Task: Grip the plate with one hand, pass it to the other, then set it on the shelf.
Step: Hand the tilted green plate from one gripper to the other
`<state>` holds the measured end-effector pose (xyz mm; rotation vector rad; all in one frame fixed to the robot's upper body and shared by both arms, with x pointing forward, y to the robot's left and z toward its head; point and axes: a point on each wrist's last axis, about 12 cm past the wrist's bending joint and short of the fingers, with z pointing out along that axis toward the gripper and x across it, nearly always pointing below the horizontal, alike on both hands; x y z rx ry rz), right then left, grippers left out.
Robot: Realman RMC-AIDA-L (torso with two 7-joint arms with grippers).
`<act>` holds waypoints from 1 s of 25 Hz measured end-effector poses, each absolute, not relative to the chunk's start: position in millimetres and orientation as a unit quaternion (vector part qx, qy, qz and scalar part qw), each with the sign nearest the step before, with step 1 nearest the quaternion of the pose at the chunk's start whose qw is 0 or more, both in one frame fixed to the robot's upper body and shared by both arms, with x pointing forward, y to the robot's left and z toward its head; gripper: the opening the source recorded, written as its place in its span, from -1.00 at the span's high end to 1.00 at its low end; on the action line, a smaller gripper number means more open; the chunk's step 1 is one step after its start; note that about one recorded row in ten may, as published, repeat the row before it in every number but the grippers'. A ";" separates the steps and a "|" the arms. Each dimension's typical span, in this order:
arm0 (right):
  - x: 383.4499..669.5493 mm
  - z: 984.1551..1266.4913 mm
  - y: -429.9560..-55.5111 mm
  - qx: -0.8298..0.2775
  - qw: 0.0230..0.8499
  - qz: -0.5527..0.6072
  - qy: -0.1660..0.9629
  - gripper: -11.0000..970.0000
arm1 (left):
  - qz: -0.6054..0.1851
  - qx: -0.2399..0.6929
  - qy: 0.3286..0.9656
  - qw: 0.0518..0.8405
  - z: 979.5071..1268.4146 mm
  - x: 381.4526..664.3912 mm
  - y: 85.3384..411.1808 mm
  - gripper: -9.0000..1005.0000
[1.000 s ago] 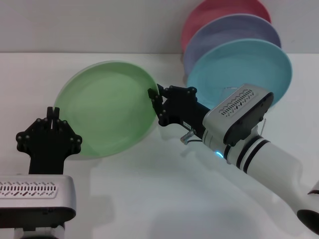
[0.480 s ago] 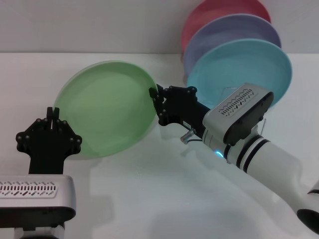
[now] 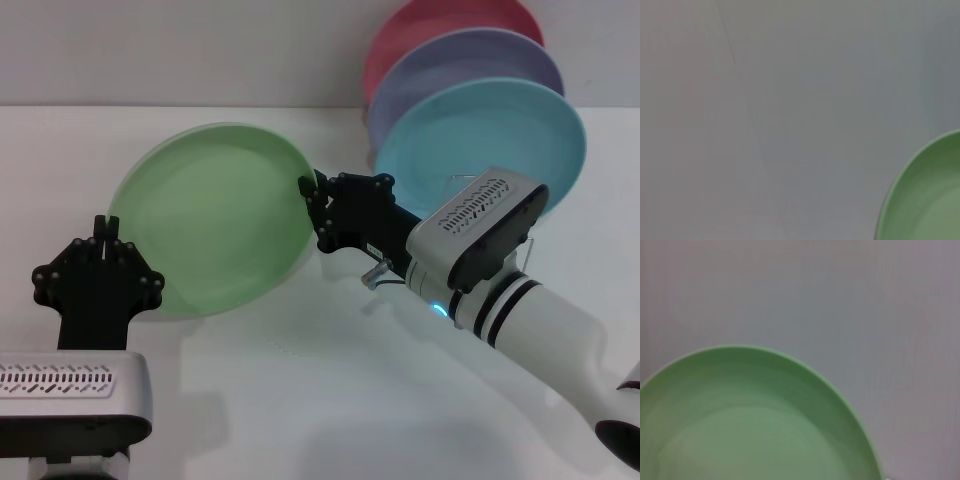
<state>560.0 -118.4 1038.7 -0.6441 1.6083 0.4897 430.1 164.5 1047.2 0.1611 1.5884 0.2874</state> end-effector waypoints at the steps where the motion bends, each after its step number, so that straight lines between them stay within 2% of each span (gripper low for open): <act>1: 559.9 1038.6 -118.4 -0.280 0.621 0.213 0.700 0.83 | 0.128 0.072 0.710 0.689 1047.2 430.1 164.4 0.68; 25: 558.8 1037.4 -118.6 -0.285 0.619 0.213 0.700 0.90 | 0.126 0.075 0.712 0.687 1046.2 430.1 163.9 0.63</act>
